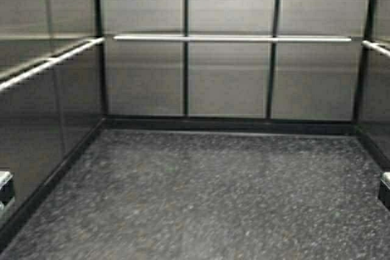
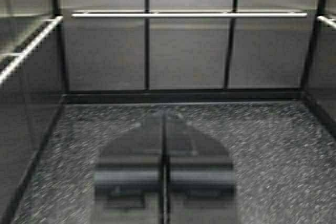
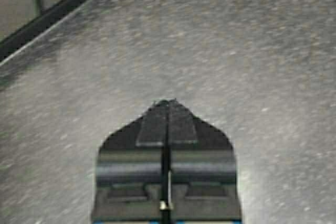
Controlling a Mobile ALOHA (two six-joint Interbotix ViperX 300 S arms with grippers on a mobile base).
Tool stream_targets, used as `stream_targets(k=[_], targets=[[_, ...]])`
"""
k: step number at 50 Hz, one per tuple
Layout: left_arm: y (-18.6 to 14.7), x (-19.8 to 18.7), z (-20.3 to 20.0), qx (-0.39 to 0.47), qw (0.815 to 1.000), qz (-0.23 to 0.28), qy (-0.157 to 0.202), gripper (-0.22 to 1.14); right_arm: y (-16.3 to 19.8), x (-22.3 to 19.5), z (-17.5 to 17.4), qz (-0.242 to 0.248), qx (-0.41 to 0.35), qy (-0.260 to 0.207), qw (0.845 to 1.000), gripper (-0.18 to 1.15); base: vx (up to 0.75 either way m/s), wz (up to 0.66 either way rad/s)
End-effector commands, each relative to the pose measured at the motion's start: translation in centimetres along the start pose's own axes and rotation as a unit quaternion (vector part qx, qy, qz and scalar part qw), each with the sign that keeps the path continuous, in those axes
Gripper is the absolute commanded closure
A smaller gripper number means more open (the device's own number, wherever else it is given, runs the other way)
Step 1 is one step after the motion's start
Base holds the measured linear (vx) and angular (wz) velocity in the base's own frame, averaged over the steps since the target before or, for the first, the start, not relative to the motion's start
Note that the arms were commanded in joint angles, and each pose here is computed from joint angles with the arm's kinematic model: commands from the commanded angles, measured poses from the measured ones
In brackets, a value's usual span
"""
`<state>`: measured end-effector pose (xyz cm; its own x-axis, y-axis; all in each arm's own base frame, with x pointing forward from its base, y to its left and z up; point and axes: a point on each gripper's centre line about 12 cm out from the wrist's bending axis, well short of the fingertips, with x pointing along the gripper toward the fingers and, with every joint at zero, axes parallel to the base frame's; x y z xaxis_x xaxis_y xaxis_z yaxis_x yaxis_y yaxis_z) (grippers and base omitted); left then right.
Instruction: Navigate to elevator, push the call button, then enter the elevator
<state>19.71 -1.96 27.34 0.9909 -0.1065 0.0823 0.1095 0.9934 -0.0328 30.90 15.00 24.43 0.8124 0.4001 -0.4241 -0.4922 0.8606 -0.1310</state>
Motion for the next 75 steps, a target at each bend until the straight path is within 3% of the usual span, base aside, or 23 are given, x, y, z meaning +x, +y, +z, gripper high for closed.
stream_targets(k=[1,28,32,34,36,39,43,47,53,59,63,66,71,75], targets=[[0.0,0.0,1.1,0.001,1.000,0.000,-0.020,0.89,-0.2,-0.6,1.3,-0.002,0.002,-0.024,1.000,0.92,0.47,-0.25],[0.0,0.3,1.4,-0.005,1.000,-0.001,-0.022,0.89,0.0,-1.0,0.4,0.000,0.004,-0.017,1.000,0.92,0.45,-0.09],[0.1,1.1,1.8,-0.006,1.000,0.002,-0.024,0.89,-0.3,0.0,1.9,-0.004,0.004,-0.029,1.000,0.92,0.33,-0.04],[0.1,1.9,1.4,0.004,1.000,0.000,-0.006,0.89,-0.6,0.5,3.0,-0.007,0.001,-0.040,0.999,0.92,0.38,0.04],[0.4,2.0,-0.3,0.007,1.000,0.006,0.024,0.89,-1.6,1.0,1.8,-0.019,0.005,-0.016,1.000,0.92,0.42,0.05],[0.4,2.3,-0.7,0.006,1.000,0.006,0.030,0.89,-1.8,1.3,-0.8,-0.021,0.013,0.021,0.999,0.92,0.44,-0.05],[0.2,2.2,-0.3,0.002,1.000,0.001,0.019,0.89,-1.3,0.9,-3.3,-0.016,0.016,0.044,0.999,0.92,0.43,-0.08],[0.1,1.5,-0.2,-0.003,1.000,-0.001,0.010,0.89,-0.9,0.3,-2.2,-0.011,0.014,0.017,1.000,0.92,0.41,-0.17],[-0.6,0.2,2.5,-0.003,0.999,-0.018,-0.045,0.89,0.2,-0.2,0.5,0.003,0.003,-0.020,1.000,0.92,0.29,-0.31],[-0.6,0.1,2.1,0.009,0.999,-0.019,-0.039,0.89,0.0,0.0,1.3,0.001,0.000,-0.022,1.000,0.92,0.33,-0.19],[-0.6,-0.5,1.2,-0.003,0.999,-0.019,-0.030,0.89,0.5,0.0,-0.7,0.007,-0.002,0.002,1.000,0.92,0.42,-0.18],[-0.7,-1.1,1.6,-0.006,0.999,-0.020,-0.045,0.89,0.6,-0.2,-1.6,0.008,0.003,0.009,1.000,0.92,0.37,-0.41],[-0.7,-1.7,2.3,0.002,0.998,-0.022,-0.061,0.89,1.3,-0.6,1.1,0.018,-0.007,-0.032,0.999,0.92,0.34,-0.14],[-0.7,-1.2,2.0,0.008,0.998,-0.021,-0.051,0.89,0.5,0.4,1.1,0.007,-0.007,-0.024,1.000,0.92,0.38,-0.15]])
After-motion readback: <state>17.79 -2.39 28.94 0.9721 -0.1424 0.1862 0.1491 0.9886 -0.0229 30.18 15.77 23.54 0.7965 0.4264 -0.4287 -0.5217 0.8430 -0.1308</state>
